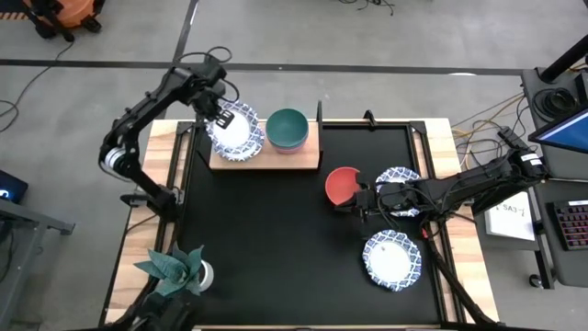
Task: Place and stack bowls onto a shelf
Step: Stack the white patterned bowl on top of the white patterned bowl
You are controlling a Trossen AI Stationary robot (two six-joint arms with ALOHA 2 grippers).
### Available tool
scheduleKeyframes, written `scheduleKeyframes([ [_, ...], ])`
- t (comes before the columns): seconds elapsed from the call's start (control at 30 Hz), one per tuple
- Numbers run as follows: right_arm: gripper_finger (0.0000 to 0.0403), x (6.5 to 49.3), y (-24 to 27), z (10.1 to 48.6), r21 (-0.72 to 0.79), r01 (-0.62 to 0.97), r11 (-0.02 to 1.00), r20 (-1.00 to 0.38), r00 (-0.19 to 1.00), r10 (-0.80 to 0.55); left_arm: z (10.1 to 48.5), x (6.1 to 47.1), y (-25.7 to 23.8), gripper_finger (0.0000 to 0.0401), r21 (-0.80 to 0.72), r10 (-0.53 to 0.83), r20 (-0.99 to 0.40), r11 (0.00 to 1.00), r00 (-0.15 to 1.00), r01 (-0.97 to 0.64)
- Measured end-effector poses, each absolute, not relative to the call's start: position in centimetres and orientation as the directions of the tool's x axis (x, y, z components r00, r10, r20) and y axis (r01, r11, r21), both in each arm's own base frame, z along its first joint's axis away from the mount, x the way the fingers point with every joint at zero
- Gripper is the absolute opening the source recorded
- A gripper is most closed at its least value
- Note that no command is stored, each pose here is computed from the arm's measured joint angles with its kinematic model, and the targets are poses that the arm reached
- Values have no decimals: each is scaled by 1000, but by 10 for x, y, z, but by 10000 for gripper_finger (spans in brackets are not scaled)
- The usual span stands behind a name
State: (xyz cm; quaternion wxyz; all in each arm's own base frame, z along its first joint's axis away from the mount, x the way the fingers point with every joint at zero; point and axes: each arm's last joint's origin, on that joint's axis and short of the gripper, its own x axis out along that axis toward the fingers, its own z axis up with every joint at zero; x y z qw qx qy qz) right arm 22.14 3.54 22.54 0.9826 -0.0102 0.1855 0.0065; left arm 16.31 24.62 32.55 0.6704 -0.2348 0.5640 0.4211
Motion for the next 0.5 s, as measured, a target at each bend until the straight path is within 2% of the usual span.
scheduleKeyframes([
  [0.23,9,220,35,223,-7,-9,1000,-391,920,6,308,171,257,24,169,253,-967,570,-24,-804],
  [0.5,9,220,35,223,-7,-9,1000,-391,920,6,308,171,258,80,173,261,-965,579,-20,-797],
])
